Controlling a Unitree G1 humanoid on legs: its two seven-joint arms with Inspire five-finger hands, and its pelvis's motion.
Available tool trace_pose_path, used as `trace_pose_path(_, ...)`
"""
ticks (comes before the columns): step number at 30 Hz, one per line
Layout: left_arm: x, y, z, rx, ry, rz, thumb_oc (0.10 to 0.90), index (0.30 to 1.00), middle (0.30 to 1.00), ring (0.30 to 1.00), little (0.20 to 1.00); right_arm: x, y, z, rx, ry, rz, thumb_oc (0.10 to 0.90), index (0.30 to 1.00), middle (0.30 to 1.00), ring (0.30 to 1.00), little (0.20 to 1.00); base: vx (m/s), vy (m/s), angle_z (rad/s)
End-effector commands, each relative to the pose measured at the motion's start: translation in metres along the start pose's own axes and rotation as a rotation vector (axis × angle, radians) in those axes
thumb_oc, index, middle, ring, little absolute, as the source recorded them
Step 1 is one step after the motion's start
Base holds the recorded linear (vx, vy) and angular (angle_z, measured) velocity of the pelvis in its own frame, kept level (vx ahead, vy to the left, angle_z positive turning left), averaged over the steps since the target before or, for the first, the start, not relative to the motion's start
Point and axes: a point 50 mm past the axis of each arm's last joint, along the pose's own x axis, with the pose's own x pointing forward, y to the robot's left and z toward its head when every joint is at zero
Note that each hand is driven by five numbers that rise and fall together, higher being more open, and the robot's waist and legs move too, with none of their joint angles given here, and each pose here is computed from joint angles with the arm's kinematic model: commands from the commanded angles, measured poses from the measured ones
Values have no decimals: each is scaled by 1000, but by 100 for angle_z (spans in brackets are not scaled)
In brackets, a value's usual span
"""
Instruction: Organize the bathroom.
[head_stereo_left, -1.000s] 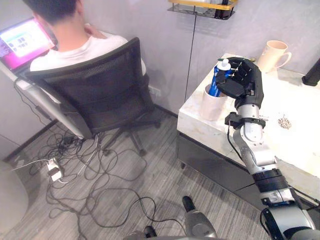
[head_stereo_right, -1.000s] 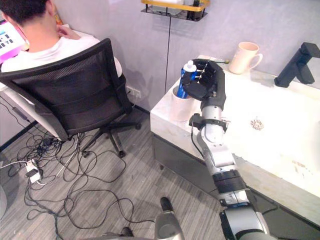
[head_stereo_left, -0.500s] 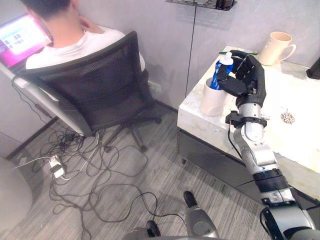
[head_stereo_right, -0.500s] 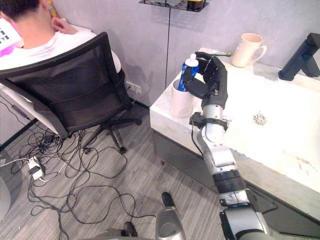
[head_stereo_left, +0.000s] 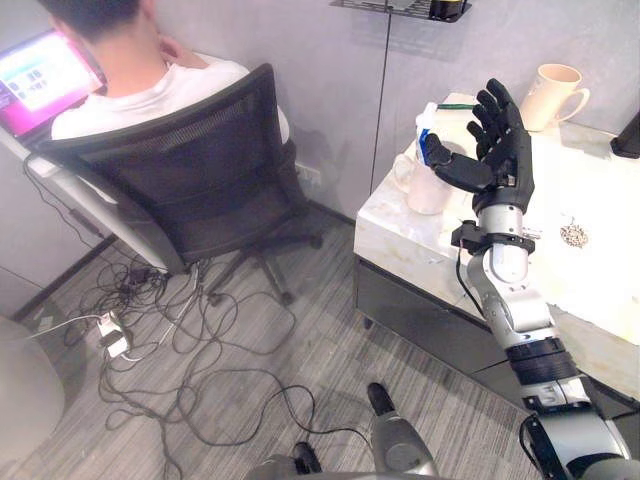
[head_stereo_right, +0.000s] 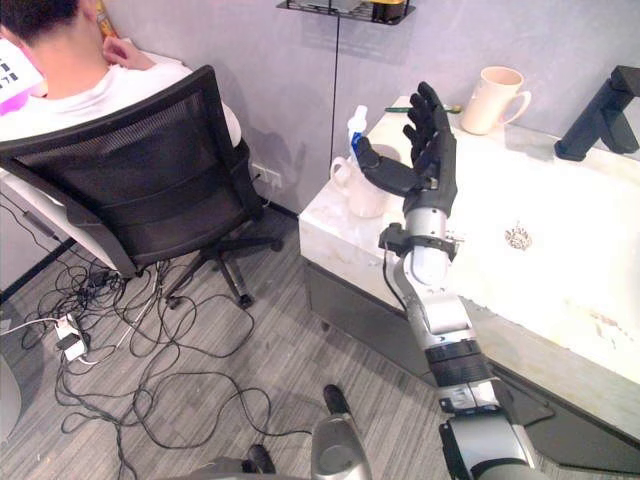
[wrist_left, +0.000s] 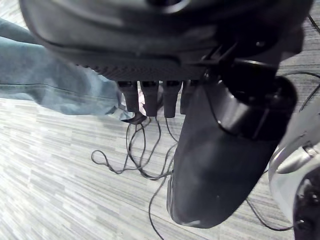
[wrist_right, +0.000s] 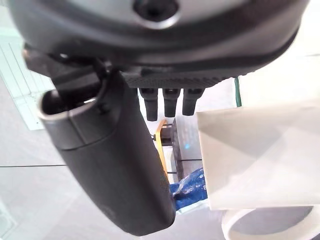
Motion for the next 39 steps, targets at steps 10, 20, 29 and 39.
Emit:
trace_pose_path(10, 4, 11, -27, 30, 125, 43, 800, 900, 900, 900, 900, 18, 4, 78, 84, -411, 5, 800, 900, 900, 900, 900, 0, 1, -4)
trace_pose_path(20, 4, 10, -30, 37, 133, 42, 800, 900, 900, 900, 900, 17, -6, 74, 62, -408, -23, 800, 900, 900, 900, 900, 1, 0, 0)
trace_pose_path(29, 5, 8, -31, 26, 117, 33, 800, 900, 900, 900, 900, 11, -25, 90, -17, -548, -136, 800, 900, 900, 900, 900, 17, 13, -7)
trace_pose_path(39, 10, -1, -44, -120, 99, -55, 800, 900, 900, 900, 900, 2, -108, 150, -272, -787, -543, 800, 900, 900, 900, 900, 40, -10, -2)
